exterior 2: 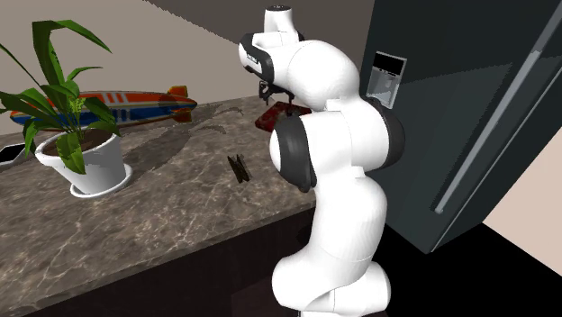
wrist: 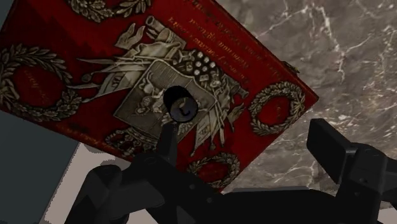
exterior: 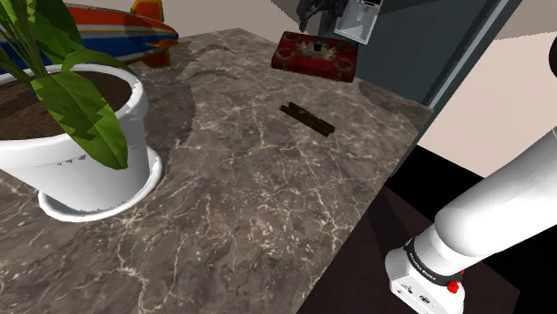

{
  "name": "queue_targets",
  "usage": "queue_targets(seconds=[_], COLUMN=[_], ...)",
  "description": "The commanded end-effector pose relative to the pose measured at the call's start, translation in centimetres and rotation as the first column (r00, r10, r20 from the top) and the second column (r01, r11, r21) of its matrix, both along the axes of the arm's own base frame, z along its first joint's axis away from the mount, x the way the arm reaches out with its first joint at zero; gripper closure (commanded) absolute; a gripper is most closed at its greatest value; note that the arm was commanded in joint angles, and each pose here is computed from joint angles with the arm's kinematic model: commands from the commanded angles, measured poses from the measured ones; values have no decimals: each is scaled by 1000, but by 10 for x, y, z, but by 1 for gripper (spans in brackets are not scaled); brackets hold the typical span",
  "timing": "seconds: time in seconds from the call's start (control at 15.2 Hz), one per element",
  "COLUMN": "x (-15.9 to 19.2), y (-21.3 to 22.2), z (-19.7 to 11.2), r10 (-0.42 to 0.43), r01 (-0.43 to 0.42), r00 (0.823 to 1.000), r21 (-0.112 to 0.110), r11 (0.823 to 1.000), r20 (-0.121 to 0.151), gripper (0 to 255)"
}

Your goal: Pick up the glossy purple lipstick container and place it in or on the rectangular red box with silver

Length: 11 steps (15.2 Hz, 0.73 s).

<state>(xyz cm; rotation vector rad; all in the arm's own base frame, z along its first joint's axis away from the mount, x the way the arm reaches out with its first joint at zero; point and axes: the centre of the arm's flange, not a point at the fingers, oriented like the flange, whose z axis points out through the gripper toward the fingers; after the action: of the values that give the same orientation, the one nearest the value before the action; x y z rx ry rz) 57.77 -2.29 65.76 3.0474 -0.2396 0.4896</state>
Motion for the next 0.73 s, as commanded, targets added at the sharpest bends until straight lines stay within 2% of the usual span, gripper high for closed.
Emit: queue_targets(seconds=[0.0,0.2,0.66], x=[-4,-15,-15], y=[1,3,3], z=[13,47,47], r10=[0,0,0], r01=[0,0,0], r00=[1000,1000,1000], r21=[0,0,0], r11=[1000,1000,1000], r20=[0,0,0], gripper=[0,0,0])
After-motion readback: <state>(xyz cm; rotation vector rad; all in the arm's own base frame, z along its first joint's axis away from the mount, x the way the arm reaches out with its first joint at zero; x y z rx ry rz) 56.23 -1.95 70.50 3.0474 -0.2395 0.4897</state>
